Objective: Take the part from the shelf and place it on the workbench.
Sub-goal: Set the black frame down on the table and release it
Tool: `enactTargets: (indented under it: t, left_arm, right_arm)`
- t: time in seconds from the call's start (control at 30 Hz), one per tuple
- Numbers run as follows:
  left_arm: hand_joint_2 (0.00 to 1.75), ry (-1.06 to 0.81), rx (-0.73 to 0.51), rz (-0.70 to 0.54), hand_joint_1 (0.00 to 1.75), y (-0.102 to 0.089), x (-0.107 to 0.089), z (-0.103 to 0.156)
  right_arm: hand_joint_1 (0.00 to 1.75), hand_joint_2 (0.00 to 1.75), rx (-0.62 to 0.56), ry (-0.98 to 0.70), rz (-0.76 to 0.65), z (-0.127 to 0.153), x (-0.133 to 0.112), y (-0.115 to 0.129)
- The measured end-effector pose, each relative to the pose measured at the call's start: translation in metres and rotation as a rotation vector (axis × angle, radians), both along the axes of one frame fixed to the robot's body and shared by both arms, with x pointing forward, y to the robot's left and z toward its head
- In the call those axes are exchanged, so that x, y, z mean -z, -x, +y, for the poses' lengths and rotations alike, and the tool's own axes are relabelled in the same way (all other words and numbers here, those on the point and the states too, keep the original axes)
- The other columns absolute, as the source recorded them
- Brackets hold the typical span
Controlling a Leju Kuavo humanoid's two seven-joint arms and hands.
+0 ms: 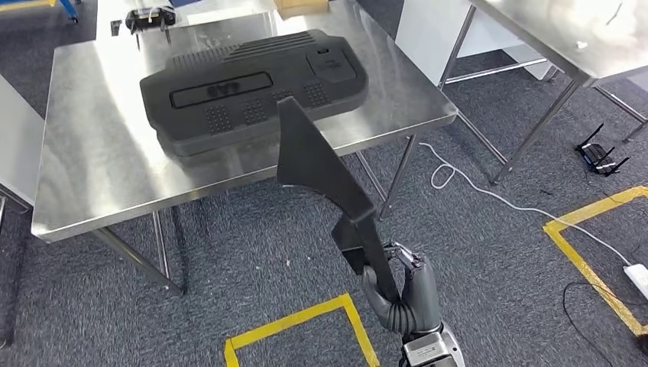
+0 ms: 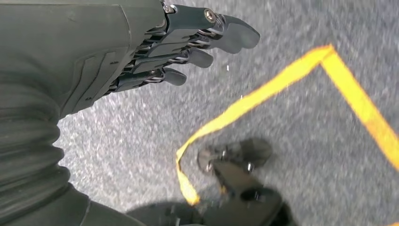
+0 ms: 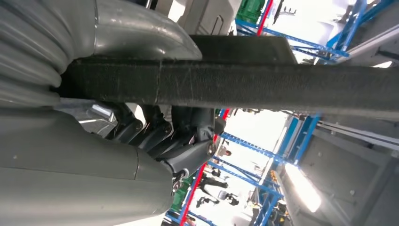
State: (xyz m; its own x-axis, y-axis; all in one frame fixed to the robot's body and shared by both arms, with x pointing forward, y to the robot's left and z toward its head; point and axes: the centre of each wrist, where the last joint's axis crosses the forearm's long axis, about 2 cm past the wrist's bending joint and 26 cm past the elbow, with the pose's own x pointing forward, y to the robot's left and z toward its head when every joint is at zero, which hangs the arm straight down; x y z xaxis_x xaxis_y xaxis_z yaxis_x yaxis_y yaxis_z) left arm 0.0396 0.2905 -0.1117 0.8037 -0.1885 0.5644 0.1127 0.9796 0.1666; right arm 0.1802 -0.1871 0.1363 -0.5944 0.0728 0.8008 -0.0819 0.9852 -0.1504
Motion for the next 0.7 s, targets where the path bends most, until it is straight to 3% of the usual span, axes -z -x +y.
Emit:
enactTargets:
  t: [0.5, 0.7]
  left_arm:
    - [1.75, 0.009, -0.014, 0.001, 0.00, 0.000, 0.000, -0.002]
    - [1.75, 0.016, -0.004, 0.003, 0.00, 0.000, 0.000, -0.003]
  right_arm:
    - [1.75, 1.75, 0.033, 0.044, 0.000, 0.000, 0.002, 0.003]
    - [1.75, 1.75, 0.128, 0.299, -0.114, 0.000, -0.009, -0.012]
